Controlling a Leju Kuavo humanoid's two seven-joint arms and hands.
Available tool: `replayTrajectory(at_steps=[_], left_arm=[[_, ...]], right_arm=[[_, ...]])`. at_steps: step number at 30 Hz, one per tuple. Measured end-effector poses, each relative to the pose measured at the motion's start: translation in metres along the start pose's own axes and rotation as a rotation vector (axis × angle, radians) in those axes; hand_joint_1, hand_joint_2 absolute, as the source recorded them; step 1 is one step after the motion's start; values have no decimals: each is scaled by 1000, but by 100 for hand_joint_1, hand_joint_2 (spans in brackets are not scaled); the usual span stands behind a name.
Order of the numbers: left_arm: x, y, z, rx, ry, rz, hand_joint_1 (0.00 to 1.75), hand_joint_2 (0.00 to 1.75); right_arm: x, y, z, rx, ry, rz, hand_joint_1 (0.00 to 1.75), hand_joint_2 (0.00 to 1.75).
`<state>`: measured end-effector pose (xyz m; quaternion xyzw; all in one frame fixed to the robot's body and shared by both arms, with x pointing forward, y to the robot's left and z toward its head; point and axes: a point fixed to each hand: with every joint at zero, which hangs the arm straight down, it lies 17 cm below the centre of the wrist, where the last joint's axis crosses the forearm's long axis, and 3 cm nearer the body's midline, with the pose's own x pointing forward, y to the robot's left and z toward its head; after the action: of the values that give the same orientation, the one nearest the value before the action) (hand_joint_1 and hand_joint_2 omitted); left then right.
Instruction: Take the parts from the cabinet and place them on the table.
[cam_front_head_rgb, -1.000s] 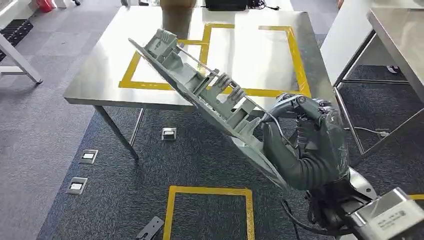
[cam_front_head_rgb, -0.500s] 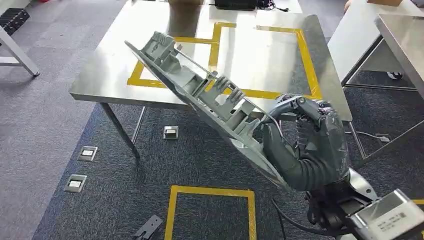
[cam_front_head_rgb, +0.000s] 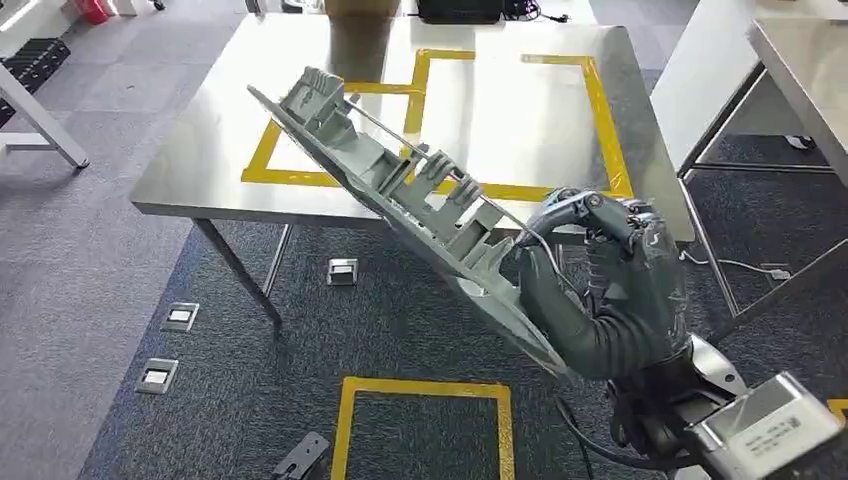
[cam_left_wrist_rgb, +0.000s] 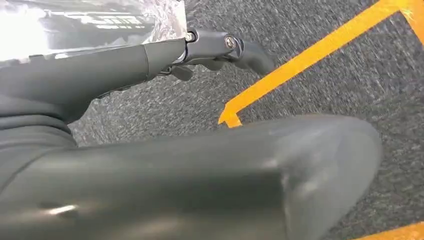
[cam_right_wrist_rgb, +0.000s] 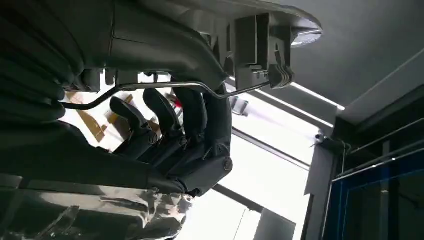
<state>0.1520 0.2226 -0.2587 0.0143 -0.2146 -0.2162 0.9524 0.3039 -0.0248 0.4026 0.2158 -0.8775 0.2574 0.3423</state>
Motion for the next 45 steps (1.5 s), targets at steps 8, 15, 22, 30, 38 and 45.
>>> replayTrajectory(at_steps=[8,15,22,30,38,45], left_arm=[[0,1,0,2,0,1,0,175],[0,2,0,4,0,5,0,175],[1,1,0,4,0,19,0,175],[3,2,-1,5,-2,20,0,175],[-1,3,0,7,3,20,0,175],[-1,3,0,7,6,20,0,175]], right_arm=[[0,0,0,-2,1,-6,175,175],[-1,0,1,-4,2,-7,175,175],[0,0,0,-3,0,-6,175,175],[-1,0,0,-2,0,-7,175,175],[-3,0,1,-2,4,-9,175,175],[-3,-1,1,-3,4,-8,175,175]])
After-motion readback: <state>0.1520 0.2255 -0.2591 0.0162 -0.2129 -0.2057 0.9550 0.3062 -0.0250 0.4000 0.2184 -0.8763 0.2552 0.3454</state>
